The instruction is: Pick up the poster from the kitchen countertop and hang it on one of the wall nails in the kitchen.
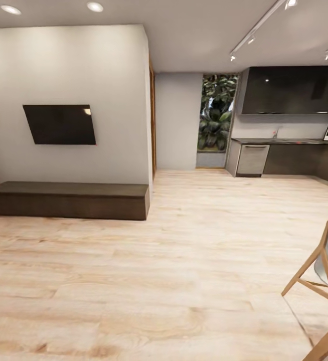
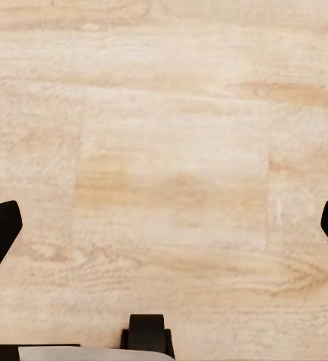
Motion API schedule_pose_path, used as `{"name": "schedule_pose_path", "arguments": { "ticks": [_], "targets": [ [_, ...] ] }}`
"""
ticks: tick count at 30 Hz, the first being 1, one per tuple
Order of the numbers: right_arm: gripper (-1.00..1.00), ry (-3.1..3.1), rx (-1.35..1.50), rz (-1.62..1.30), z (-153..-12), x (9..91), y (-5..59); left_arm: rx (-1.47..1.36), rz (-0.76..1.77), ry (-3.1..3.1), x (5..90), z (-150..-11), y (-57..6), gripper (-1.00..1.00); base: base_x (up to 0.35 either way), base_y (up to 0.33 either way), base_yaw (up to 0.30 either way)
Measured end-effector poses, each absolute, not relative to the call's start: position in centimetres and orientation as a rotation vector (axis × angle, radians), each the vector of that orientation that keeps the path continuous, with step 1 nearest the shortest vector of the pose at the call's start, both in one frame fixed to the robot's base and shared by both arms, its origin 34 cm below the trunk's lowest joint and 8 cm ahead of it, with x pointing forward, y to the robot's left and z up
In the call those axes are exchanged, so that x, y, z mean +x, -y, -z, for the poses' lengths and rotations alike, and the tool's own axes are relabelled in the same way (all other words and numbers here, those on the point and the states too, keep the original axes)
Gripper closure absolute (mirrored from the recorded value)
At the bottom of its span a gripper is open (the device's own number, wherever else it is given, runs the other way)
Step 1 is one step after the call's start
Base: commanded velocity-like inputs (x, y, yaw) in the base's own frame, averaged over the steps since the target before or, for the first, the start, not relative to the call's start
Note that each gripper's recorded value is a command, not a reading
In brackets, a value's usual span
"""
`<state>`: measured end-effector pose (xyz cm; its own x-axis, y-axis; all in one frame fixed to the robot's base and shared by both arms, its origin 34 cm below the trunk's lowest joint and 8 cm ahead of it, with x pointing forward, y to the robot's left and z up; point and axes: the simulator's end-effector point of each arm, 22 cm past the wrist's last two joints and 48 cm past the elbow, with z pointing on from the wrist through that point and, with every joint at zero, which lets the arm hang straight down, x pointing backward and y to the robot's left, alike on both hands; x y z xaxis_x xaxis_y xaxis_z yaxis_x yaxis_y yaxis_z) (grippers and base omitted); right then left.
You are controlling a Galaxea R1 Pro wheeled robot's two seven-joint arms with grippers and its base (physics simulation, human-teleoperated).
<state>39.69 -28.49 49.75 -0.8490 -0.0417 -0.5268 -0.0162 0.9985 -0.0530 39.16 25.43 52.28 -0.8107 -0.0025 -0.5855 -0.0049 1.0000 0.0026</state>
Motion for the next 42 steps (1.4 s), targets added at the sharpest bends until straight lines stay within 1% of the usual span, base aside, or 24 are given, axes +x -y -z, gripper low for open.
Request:
{"name": "schedule_pose_path", "arguments": {
  "ticks": [4,20,42],
  "targets": [
    [-1.00,-2.585,-0.040,0.063,-49.74,39.67,28.49,-0.005,-0.005,-2.516,39.16,-52.28,-25.42,-1.00,0.335,0.000,-0.110],
    [-1.00,-2.585,-0.040,0.063,-49.74,39.66,28.49,-0.005,-0.005,-2.516,39.16,-52.28,-25.42,-1.00,0.335,0.000,-0.238],
    [-1.00,-2.587,-0.040,0.063,-49.68,39.56,28.49,-0.006,-0.007,-2.516,39.16,-52.28,-25.46,-1.00,0.335,0.000,-0.012]
  ]
}}
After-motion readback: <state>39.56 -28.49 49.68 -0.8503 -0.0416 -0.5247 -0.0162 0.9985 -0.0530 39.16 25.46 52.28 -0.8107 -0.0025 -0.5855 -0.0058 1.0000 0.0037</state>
